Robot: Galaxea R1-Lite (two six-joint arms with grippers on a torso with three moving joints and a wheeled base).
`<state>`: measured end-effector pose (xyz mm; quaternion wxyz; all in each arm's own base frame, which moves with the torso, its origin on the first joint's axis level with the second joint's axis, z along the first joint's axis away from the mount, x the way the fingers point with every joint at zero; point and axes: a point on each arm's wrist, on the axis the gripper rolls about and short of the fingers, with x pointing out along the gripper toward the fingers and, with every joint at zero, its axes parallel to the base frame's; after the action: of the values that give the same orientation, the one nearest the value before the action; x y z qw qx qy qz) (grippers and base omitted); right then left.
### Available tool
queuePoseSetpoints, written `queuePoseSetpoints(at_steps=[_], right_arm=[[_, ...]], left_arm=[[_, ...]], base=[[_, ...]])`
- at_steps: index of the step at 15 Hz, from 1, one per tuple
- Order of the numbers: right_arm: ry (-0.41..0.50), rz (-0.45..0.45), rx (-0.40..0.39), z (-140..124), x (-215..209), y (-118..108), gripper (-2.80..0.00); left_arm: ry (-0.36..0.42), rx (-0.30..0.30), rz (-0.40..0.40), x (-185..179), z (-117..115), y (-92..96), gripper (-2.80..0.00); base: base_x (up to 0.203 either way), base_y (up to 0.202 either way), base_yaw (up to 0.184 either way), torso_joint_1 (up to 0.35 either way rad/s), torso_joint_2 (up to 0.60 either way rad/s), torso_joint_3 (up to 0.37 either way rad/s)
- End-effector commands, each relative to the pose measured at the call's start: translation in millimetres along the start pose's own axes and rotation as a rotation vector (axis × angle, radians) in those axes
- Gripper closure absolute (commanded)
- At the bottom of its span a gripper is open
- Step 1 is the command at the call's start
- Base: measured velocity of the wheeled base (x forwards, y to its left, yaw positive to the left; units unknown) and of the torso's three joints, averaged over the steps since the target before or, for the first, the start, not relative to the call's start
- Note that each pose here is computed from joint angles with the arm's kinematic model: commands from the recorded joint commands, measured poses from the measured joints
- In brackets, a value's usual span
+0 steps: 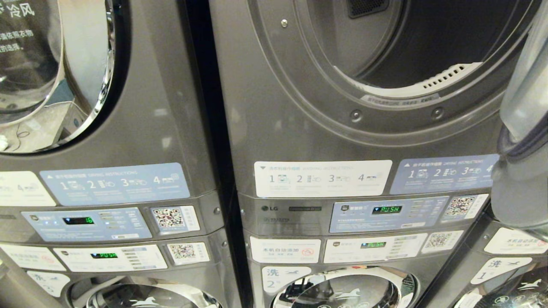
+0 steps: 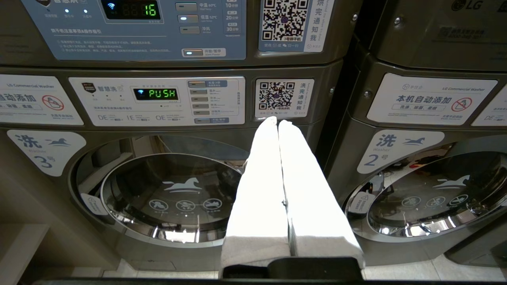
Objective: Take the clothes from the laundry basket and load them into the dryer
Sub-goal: Open the dryer
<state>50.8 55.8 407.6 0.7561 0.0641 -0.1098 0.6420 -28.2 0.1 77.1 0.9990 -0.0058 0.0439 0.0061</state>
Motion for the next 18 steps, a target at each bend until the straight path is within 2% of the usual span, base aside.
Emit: queuePoseSetpoints(at_steps=[1, 5, 9, 11, 12, 15, 17, 18], right_arm=[[-0.011, 0.003, -0.008, 2, -4, 5, -2.80], [-0.040, -0.059, -0.022, 3, -29, 27, -2.80], [-0.026, -0.104, -0.004, -18, -72, 63, -2.80], [-0.004, -0.249, 0.023, -43, -85, 69, -2.80], [0.019, -0.353, 0.043, -60, -89, 69, -2.80], [0.090, -0.733, 0.097, -121, -103, 68, -2.80], [0.087, -0.941, 0.133, -156, -112, 75, -2.80], [0.085, -1.032, 0.149, -172, -115, 79, 0.00]], left_arm=[[0.001, 0.000, 0.001, 0, 0, 0.0, 0.00], [0.001, 0.000, 0.001, 0, 0, 0.0, 0.00], [0.001, 0.000, 0.001, 0, 0, 0.0, 0.00], [0.001, 0.000, 0.001, 0, 0, 0.0, 0.00], [0.001, 0.000, 0.001, 0, 0, 0.0, 0.00], [0.001, 0.000, 0.001, 0, 0, 0.0, 0.00], [0.001, 0.000, 0.001, 0, 0, 0.0, 0.00], [0.001, 0.000, 0.001, 0, 0, 0.0, 0.00]], base=[[0.000, 0.000, 0.000, 0.000, 0.00, 0.000], [0.000, 0.000, 0.000, 0.000, 0.00, 0.000], [0.000, 0.000, 0.000, 0.000, 0.00, 0.000], [0.000, 0.000, 0.000, 0.000, 0.00, 0.000], [0.000, 0.000, 0.000, 0.000, 0.00, 0.000], [0.000, 0.000, 0.000, 0.000, 0.00, 0.000], [0.000, 0.000, 0.000, 0.000, 0.00, 0.000], [0.000, 0.000, 0.000, 0.000, 0.00, 0.000]])
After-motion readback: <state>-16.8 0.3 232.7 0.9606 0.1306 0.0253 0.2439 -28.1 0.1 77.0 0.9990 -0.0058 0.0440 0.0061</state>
